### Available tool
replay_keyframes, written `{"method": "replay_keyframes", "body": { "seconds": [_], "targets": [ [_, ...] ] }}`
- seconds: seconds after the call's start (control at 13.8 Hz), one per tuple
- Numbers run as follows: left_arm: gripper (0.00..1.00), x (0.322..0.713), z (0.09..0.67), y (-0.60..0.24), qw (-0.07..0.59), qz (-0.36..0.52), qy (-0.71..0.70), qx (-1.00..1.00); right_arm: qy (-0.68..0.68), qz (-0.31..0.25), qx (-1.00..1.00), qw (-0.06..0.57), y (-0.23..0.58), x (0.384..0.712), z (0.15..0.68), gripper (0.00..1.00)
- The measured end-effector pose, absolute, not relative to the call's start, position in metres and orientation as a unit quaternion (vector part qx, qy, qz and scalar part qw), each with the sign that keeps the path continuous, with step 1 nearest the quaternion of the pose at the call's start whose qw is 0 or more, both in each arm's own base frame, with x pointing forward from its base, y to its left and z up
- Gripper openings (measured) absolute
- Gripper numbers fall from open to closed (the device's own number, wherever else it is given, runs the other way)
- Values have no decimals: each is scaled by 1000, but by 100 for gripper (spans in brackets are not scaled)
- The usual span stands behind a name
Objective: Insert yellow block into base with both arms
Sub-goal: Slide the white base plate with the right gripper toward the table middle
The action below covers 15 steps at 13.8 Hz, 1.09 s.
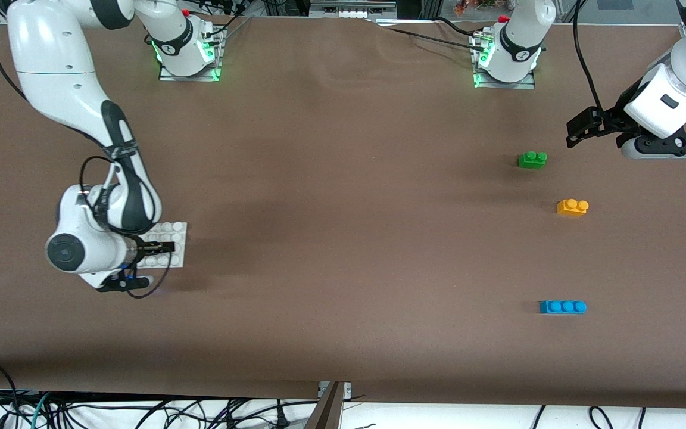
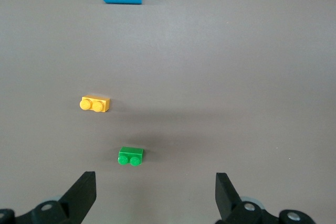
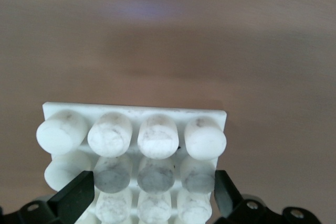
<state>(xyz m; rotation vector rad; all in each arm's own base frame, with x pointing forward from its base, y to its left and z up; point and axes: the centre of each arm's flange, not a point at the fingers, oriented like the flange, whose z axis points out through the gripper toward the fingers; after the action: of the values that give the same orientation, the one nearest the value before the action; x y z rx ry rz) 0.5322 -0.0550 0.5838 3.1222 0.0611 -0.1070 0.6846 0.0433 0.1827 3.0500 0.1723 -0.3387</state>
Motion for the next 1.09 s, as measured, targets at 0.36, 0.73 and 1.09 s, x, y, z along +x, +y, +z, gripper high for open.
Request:
{"method": "replay_keyframes", "body": {
  "seconds": [0.36,0.73,1.09],
  "targets": [
    [100,532,584,-55,8,-34,20,999,52,-97,993,38,149,672,183,100],
    [100,532,584,-55,8,-34,20,999,26,-74,996,49,255,643,183,100],
    [100,532,584,-54,9,-34,20,999,19,-47,998,27,340,611,185,100]
  ]
}}
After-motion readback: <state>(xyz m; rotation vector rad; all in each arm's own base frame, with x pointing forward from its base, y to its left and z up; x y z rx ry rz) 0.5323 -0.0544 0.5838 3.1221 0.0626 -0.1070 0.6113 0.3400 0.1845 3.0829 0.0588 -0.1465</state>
